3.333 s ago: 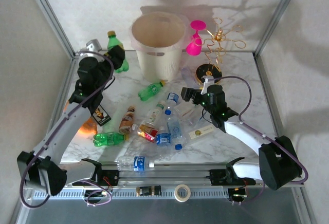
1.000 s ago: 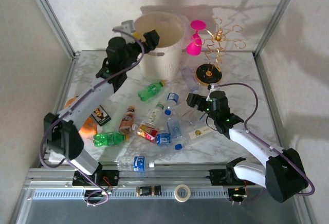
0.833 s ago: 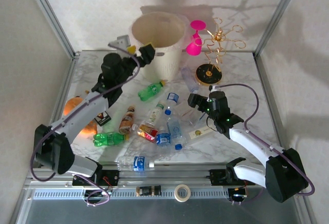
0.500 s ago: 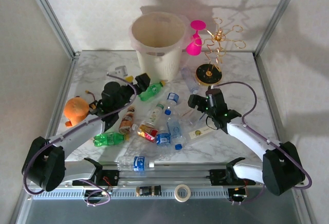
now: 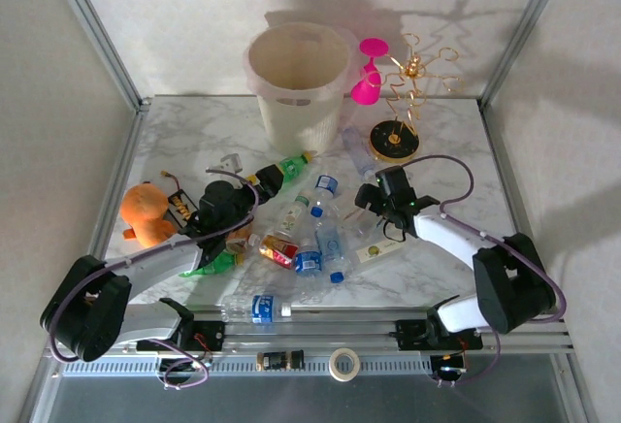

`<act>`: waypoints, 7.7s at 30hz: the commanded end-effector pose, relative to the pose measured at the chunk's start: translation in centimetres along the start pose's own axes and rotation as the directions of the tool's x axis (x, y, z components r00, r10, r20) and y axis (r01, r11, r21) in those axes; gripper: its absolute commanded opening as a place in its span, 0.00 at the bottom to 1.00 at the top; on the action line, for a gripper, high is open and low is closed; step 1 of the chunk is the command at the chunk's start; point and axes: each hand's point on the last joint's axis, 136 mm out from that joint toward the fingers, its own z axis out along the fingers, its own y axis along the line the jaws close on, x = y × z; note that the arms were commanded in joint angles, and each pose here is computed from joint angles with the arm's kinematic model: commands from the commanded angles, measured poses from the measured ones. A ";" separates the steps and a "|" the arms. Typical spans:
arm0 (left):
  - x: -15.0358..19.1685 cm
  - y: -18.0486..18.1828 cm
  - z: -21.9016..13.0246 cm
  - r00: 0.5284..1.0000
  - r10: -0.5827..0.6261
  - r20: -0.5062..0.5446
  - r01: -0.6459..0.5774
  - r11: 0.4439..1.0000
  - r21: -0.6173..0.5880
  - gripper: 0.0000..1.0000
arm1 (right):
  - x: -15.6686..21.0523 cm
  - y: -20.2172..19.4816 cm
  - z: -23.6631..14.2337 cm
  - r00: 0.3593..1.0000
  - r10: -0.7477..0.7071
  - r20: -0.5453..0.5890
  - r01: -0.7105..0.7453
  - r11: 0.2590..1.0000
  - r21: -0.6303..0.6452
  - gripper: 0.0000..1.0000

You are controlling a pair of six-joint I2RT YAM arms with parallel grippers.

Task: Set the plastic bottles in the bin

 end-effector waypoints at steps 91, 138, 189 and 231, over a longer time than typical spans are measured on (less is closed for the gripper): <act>8.8 -12.2 3.2 0.940 0.220 -0.261 -0.094 0.903 0.420 0.99 | -9.5 10.6 -7.6 0.956 0.064 0.286 0.097 0.853 -0.514 0.53; 15.3 -15.1 6.2 0.872 0.227 -0.433 0.014 0.873 0.487 0.39 | -6.7 13.3 -10.2 0.970 0.048 0.238 0.135 0.710 -0.691 0.60; -16.1 -15.0 21.2 0.881 0.472 -0.020 -0.473 0.881 -0.025 0.33 | -6.9 3.0 -9.4 0.914 0.119 0.387 0.036 0.928 -0.371 0.99; -17.2 -23.0 6.8 0.877 0.423 0.230 -0.463 0.870 0.167 0.99 | -6.8 3.7 -9.1 0.933 0.112 0.343 0.026 0.927 -0.373 0.99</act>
